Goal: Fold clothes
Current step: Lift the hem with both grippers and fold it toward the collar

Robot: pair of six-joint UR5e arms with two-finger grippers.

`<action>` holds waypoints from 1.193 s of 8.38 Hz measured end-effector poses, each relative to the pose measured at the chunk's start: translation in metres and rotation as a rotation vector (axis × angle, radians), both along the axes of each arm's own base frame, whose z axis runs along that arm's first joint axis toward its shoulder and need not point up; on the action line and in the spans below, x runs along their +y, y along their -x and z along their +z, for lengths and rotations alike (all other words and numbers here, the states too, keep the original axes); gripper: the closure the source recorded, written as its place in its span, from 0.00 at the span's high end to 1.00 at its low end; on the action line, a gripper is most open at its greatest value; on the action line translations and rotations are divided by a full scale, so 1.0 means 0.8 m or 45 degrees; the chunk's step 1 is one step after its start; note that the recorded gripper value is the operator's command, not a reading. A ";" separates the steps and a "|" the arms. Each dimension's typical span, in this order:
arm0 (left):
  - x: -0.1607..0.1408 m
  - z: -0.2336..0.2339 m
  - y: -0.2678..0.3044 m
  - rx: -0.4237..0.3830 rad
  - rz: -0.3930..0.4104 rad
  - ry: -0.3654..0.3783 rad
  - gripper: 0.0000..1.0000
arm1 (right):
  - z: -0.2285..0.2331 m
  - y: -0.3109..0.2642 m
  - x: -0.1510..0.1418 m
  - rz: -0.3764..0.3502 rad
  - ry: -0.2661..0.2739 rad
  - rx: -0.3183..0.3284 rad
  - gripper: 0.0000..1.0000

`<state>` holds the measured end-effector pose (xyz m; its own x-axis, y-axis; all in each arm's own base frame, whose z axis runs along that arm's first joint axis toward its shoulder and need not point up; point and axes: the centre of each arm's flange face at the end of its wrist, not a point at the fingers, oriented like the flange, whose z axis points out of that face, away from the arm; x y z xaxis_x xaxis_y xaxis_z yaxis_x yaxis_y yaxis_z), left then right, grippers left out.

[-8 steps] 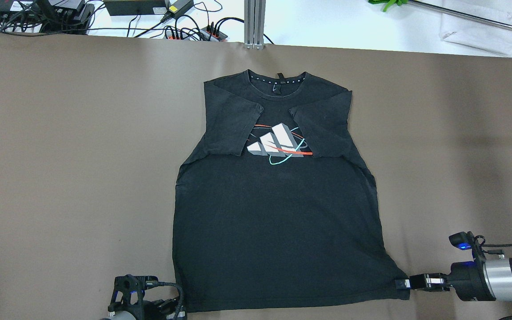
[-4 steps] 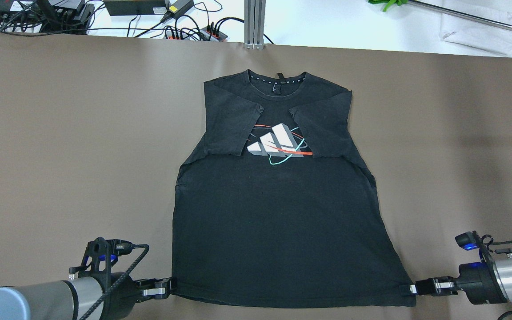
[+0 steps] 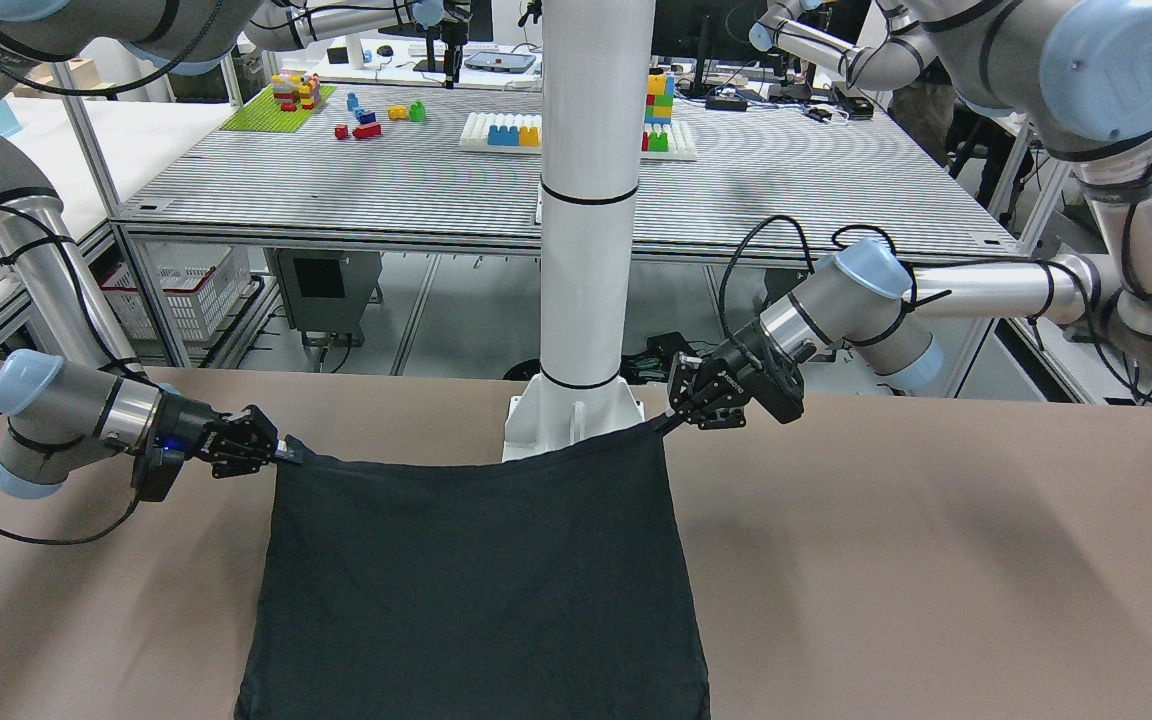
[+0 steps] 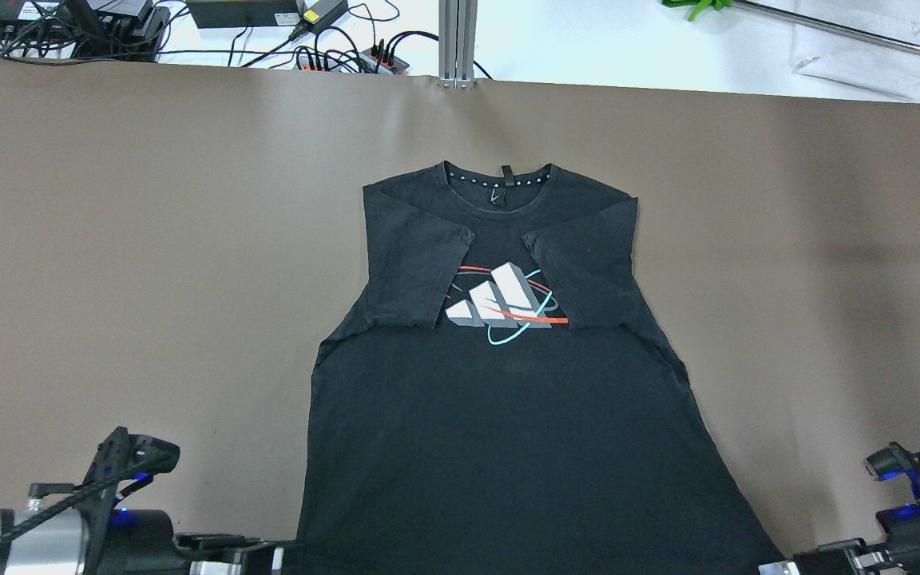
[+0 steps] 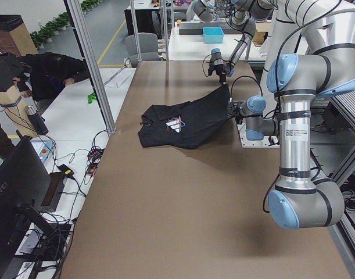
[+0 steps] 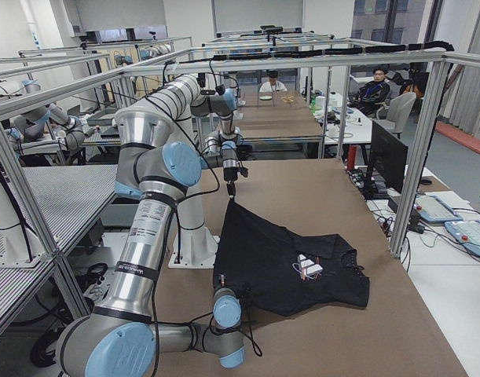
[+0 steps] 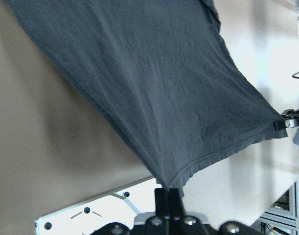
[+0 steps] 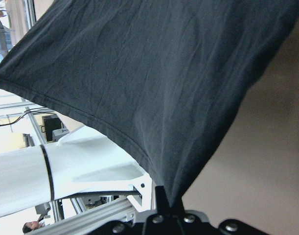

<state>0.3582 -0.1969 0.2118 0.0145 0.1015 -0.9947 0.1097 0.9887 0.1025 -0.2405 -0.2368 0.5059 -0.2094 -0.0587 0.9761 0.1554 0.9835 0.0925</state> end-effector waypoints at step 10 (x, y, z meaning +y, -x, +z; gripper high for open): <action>-0.089 0.033 0.016 0.054 -0.126 -0.028 0.00 | -0.069 -0.079 -0.156 0.302 -0.031 0.066 0.00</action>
<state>0.3455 -0.2681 0.2385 -0.0164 0.1232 -0.9922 0.2115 0.9703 0.1170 -0.1776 -0.3618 0.4504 -0.1368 -0.1237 0.9828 -0.0743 0.9907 0.1144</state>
